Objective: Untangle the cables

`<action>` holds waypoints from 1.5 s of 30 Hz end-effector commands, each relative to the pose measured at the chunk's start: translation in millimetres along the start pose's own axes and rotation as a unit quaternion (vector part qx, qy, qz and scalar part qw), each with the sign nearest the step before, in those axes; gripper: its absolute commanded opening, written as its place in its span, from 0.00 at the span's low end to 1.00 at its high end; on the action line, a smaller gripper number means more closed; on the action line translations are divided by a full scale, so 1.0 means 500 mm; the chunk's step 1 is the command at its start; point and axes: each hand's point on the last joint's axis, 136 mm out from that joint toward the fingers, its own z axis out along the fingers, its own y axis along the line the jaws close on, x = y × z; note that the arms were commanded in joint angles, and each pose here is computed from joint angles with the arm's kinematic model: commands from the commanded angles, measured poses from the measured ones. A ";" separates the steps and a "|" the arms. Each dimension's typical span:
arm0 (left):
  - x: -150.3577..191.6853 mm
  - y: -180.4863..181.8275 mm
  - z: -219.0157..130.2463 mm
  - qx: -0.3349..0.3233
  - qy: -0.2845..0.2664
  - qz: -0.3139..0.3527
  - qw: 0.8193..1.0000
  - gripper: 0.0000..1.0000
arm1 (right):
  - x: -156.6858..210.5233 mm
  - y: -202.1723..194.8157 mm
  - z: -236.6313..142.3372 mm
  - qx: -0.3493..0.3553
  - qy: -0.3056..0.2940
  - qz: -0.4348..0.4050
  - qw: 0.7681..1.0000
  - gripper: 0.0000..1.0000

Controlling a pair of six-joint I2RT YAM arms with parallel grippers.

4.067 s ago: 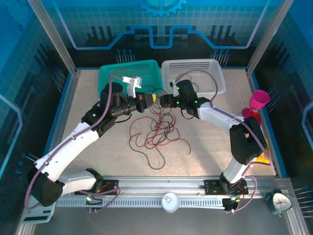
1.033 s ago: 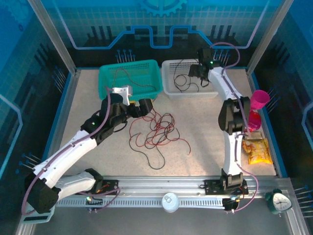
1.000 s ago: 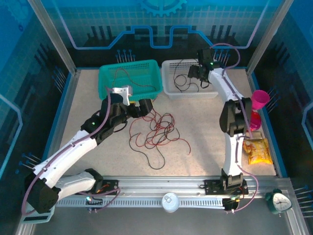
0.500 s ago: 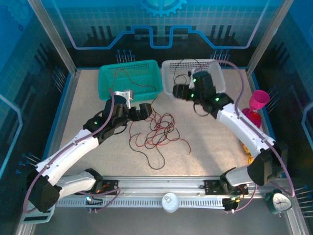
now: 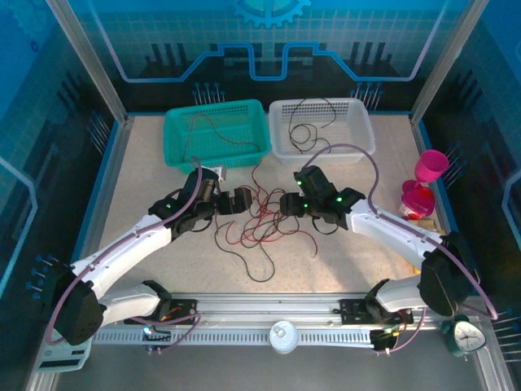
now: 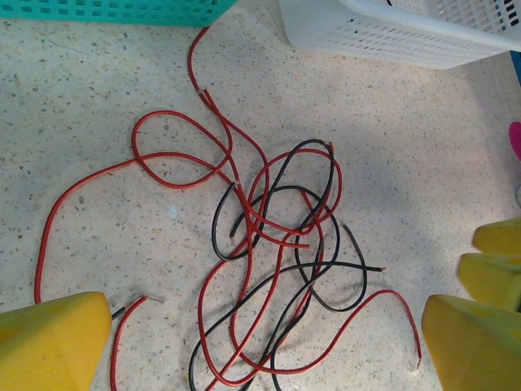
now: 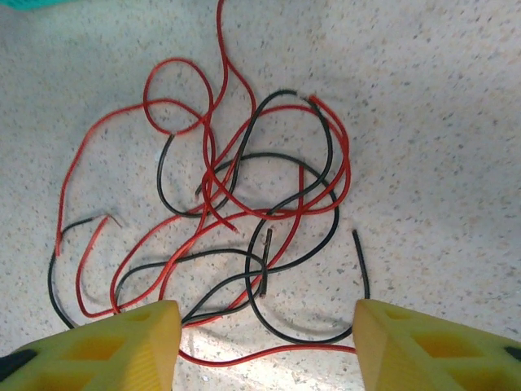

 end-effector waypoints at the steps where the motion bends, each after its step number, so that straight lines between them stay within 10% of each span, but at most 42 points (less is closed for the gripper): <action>1: -0.015 -0.014 -0.009 0.015 -0.008 -0.007 1.000 0.99 | 0.016 0.006 0.038 0.008 0.008 0.006 1.000 0.54; 23: -0.044 -0.039 -0.032 0.033 -0.030 -0.006 0.999 0.99 | 0.054 0.001 0.133 0.033 0.054 0.002 0.998 0.35; 28: -0.044 -0.038 -0.036 0.034 -0.033 -0.006 0.999 0.99 | 0.046 0.007 0.135 0.031 0.054 -0.002 0.998 0.07; 45: -0.059 -0.059 -0.047 0.056 -0.044 0.004 0.997 0.99 | -0.208 0.128 -0.206 -0.068 -0.156 -0.047 0.984 0.00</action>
